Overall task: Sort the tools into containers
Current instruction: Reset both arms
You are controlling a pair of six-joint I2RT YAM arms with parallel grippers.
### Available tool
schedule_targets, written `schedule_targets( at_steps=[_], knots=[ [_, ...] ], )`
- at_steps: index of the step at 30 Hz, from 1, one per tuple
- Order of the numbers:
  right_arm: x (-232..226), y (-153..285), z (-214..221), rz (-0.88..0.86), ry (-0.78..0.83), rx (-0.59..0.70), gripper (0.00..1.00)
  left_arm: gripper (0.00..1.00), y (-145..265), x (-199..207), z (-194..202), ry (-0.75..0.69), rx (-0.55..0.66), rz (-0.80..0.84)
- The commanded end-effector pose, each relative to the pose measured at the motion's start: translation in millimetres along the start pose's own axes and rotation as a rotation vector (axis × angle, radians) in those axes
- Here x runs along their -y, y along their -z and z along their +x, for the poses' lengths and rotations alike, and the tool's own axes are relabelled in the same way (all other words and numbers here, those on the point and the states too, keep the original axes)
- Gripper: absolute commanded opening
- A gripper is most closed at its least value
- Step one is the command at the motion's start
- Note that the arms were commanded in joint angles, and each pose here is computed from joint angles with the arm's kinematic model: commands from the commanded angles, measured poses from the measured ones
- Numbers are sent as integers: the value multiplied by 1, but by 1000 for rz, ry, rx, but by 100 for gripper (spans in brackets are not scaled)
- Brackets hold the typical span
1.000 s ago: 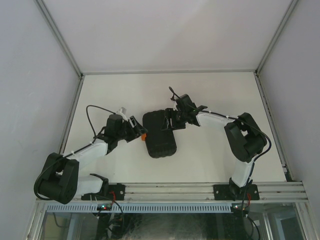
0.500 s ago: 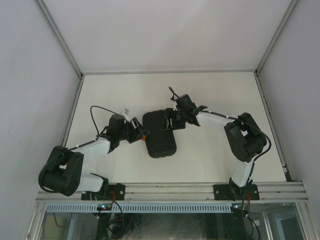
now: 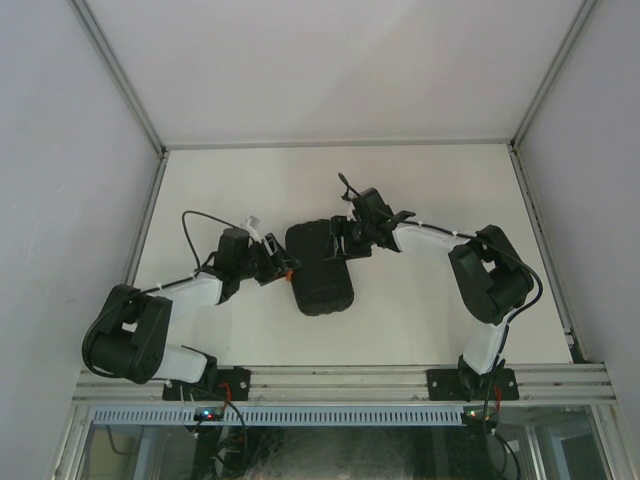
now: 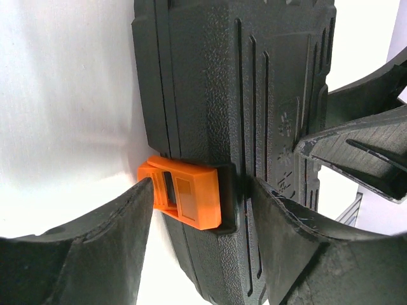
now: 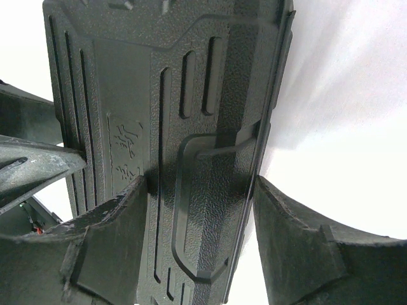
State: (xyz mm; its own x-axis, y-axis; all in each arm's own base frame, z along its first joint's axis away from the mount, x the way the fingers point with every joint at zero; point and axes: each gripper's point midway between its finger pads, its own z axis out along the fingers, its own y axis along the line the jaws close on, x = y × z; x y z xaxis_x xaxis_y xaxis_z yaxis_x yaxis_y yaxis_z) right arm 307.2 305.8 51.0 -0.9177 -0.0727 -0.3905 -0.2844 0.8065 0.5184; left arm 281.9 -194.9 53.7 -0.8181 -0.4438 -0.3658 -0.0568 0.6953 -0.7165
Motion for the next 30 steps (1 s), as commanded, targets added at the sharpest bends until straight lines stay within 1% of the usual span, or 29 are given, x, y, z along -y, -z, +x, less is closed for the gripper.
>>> schedule_targets(
  at_steps=[1,9,16,21,23,27,30],
  knots=[
    [38,-14,49,135,23,-156,31,66,-8,16,-6,3,7,65],
    [36,-15,48,123,22,-155,31,64,-17,24,-1,34,-11,144],
    [35,-14,46,124,24,-154,31,65,-22,18,7,69,-30,154],
    [33,-6,34,142,31,-107,32,67,-19,16,-1,65,10,124],
    [30,2,22,140,36,-64,35,69,-15,14,-7,51,34,84],
    [19,22,-6,118,59,34,49,72,-2,6,-21,15,83,-29],
    [7,46,-31,97,84,133,57,80,13,5,-35,-16,136,-104]
  ],
)
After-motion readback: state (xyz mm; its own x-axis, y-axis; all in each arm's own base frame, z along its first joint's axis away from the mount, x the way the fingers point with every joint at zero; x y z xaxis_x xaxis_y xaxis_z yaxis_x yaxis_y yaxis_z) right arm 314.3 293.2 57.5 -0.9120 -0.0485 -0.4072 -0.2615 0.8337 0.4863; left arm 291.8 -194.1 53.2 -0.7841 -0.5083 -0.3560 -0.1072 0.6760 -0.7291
